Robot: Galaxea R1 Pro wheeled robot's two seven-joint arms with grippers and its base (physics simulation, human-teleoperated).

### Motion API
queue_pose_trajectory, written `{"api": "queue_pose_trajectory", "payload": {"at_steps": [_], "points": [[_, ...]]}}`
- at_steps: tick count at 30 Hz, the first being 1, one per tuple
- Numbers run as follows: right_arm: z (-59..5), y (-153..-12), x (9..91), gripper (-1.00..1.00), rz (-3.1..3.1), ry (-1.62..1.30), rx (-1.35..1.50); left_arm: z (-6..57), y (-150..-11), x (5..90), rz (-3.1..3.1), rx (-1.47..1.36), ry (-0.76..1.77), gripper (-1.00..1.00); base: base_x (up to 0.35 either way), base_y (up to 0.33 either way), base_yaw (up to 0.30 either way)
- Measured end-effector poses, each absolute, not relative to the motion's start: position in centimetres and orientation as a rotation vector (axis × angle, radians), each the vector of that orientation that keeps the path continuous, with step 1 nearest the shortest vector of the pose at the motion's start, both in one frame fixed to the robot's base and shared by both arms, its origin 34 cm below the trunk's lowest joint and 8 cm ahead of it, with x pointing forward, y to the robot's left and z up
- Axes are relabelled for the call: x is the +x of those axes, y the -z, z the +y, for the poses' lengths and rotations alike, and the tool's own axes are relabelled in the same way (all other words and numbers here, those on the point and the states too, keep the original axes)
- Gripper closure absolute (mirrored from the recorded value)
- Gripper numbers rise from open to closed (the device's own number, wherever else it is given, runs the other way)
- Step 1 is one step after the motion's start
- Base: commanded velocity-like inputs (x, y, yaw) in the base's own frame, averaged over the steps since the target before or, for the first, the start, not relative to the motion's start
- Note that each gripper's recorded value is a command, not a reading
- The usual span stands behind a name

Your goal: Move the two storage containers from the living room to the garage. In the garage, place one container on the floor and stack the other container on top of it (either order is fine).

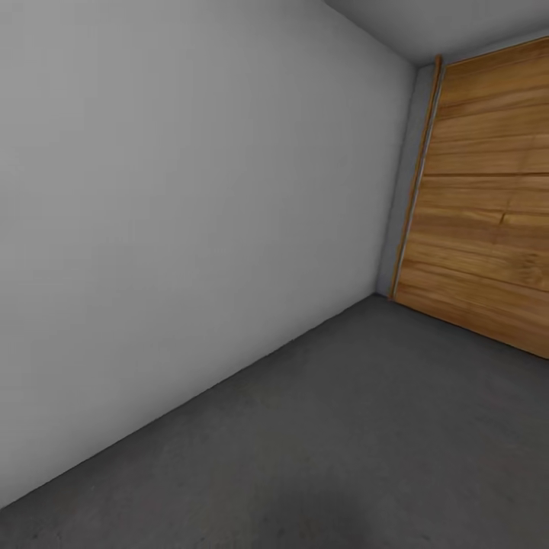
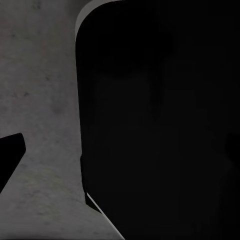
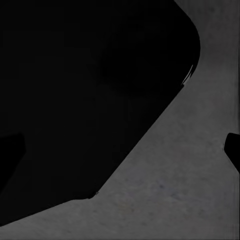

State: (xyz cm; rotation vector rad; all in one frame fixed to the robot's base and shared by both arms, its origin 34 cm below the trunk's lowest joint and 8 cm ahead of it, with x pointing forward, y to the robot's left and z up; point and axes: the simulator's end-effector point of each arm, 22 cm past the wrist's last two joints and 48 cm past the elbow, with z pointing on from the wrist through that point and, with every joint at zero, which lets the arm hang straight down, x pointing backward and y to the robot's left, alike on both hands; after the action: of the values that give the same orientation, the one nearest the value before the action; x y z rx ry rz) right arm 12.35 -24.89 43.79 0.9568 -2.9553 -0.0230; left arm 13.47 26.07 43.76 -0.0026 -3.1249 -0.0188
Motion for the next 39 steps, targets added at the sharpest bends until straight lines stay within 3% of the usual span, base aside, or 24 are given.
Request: {"api": "queue_pose_trajectory", "payload": {"at_steps": [39], "points": [[-24.43,-43.78,13.02,-1.0,-2.991,0.041,0.965,26.07,-43.76,13.47,-3.125,-0.003,0.019,-1.0,0.0,0.0,0.278]]}}
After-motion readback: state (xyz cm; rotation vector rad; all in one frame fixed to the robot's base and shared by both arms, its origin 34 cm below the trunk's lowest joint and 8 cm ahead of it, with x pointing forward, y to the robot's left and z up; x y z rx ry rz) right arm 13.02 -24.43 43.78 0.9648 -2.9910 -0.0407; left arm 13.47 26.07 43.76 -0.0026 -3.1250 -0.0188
